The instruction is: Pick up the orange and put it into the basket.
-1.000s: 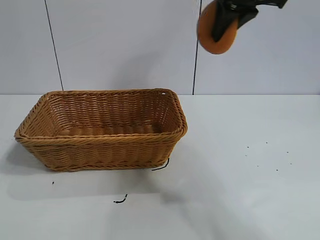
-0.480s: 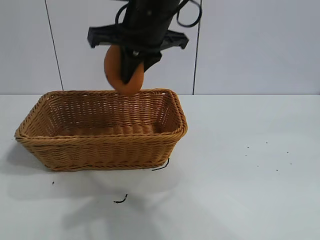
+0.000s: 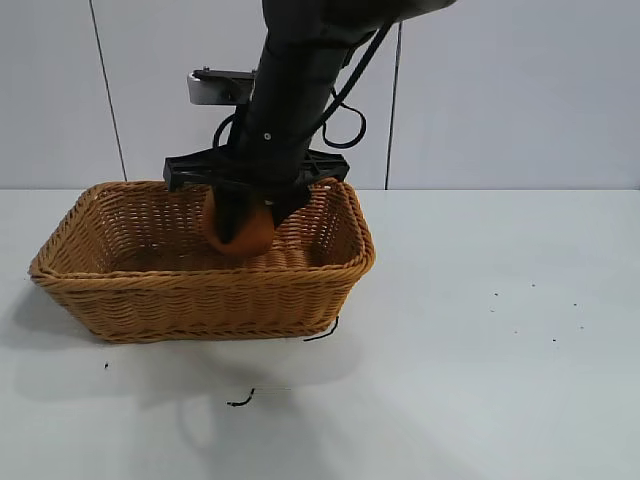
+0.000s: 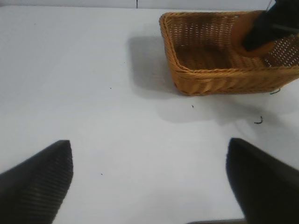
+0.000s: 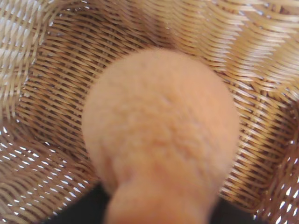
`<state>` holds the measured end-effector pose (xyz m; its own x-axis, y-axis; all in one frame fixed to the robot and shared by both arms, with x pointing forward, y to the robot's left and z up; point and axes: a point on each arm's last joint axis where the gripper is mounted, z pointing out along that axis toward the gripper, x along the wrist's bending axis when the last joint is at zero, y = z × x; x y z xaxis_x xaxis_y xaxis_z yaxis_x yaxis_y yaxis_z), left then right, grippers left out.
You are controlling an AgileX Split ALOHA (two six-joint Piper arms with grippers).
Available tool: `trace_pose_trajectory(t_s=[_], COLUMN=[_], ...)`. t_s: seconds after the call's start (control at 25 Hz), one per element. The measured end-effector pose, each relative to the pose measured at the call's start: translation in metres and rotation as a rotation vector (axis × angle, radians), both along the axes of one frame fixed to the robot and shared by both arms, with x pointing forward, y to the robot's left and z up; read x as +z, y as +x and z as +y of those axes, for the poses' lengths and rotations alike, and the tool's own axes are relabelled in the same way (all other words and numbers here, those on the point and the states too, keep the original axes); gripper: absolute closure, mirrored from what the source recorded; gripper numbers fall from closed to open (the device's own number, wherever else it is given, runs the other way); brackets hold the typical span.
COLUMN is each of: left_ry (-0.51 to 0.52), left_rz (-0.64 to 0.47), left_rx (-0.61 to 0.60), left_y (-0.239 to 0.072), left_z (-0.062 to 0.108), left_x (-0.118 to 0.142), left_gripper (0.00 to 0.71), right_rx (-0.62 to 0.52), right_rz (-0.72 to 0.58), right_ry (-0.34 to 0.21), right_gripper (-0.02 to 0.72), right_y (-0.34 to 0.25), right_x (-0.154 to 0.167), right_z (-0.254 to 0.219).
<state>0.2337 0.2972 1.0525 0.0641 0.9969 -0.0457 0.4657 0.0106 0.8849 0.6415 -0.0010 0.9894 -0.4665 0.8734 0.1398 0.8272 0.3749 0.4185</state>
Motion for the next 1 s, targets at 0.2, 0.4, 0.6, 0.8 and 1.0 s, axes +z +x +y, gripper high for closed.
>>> trace_pose_trajectory(t_s=[0.2, 0.4, 0.6, 0.8, 1.0], left_ry=[0.0, 0.0, 0.0, 0.0, 0.0], left_rz=[0.0, 0.0, 0.0, 0.0, 0.0], left_rx=[0.0, 0.0, 0.0, 0.0, 0.0], left_y=[0.0, 0.0, 0.0, 0.0, 0.0], left_z=[0.0, 0.0, 0.0, 0.0, 0.0], left_x=[0.0, 0.0, 0.0, 0.0, 0.0], left_gripper=[0.071, 0.071, 0.071, 0.071, 0.071], right_rx=[-0.06, -0.207, -0.38, -0.524, -0.569], right_rz=[-0.031, -0.035, -0.035, -0.026, -0.013], right_ry=[-0.008, -0.077, -0.125, -0.129, -0.101], right_gripper=[0.028, 0.029, 0.04, 0.04, 0.041], right_y=[0.021, 0.054, 0.08, 0.091, 0.093], right_x=[0.047, 0.06, 0.06, 0.059, 0.059], right_z=[-0.032, -0.103, -0.187, -0.258, -0.281])
